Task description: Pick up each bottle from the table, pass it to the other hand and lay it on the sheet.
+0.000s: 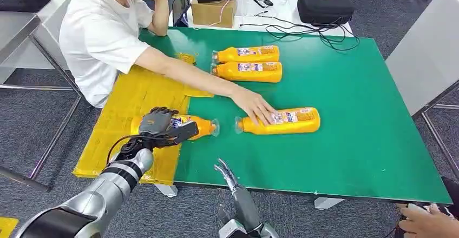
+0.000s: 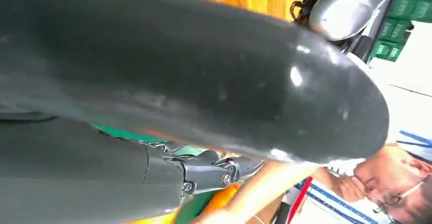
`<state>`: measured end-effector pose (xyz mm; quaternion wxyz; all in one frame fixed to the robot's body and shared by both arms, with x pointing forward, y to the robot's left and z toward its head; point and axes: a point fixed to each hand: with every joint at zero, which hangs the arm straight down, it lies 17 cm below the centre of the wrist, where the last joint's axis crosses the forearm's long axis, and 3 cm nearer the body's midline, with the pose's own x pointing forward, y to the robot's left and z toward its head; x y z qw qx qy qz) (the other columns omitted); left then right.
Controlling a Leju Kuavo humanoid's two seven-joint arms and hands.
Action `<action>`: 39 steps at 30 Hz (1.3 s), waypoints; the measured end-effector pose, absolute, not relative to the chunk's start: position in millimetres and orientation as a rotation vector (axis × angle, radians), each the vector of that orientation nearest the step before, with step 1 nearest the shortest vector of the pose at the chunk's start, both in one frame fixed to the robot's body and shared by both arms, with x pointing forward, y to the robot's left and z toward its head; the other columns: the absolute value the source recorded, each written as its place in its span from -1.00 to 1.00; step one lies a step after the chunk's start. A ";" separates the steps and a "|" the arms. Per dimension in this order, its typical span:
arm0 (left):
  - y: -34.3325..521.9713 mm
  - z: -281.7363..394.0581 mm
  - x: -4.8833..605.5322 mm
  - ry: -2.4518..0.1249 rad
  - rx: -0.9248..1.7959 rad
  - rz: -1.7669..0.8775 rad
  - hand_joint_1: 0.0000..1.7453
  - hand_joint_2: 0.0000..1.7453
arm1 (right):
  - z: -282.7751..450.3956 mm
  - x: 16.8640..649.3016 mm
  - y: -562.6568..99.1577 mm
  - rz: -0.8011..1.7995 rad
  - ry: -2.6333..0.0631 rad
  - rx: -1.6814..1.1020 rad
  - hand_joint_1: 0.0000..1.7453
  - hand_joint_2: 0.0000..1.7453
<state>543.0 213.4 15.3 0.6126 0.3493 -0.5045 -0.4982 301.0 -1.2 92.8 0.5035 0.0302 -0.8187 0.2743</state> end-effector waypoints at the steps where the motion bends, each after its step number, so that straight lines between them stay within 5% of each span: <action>1: 214.3 14.7 543.4 -1.156 0.802 -1.154 -1.00 -1.00 | 93.6 301.1 -0.8 0.660 -1.980 0.074 -1.00 -1.00; 12: 196.6 15.0 548.1 -1.130 0.562 -1.142 -1.00 -1.00 | 108.8 310.9 0.2 0.603 -2.040 0.073 -1.00 -1.00; 22: 137.6 76.2 539.2 -1.462 0.102 -0.708 -1.00 -1.00 | 98.6 315.4 -14.8 0.565 -2.034 -0.004 -1.00 -1.00; 31: 156.7 153.6 535.1 -1.707 0.082 -0.371 -1.00 -1.00 | 89.3 315.2 -29.4 0.587 -2.033 -0.106 -1.00 -1.00; 32: 160.7 164.0 532.9 -1.746 0.110 -0.338 -1.00 1.00 | 88.9 315.8 -32.2 0.618 -2.041 -0.162 -1.00 1.00; 39: 160.9 175.2 487.2 -1.822 0.063 -0.175 -1.00 1.00 | 56.0 310.2 -64.8 1.164 -2.022 -0.576 -1.00 1.00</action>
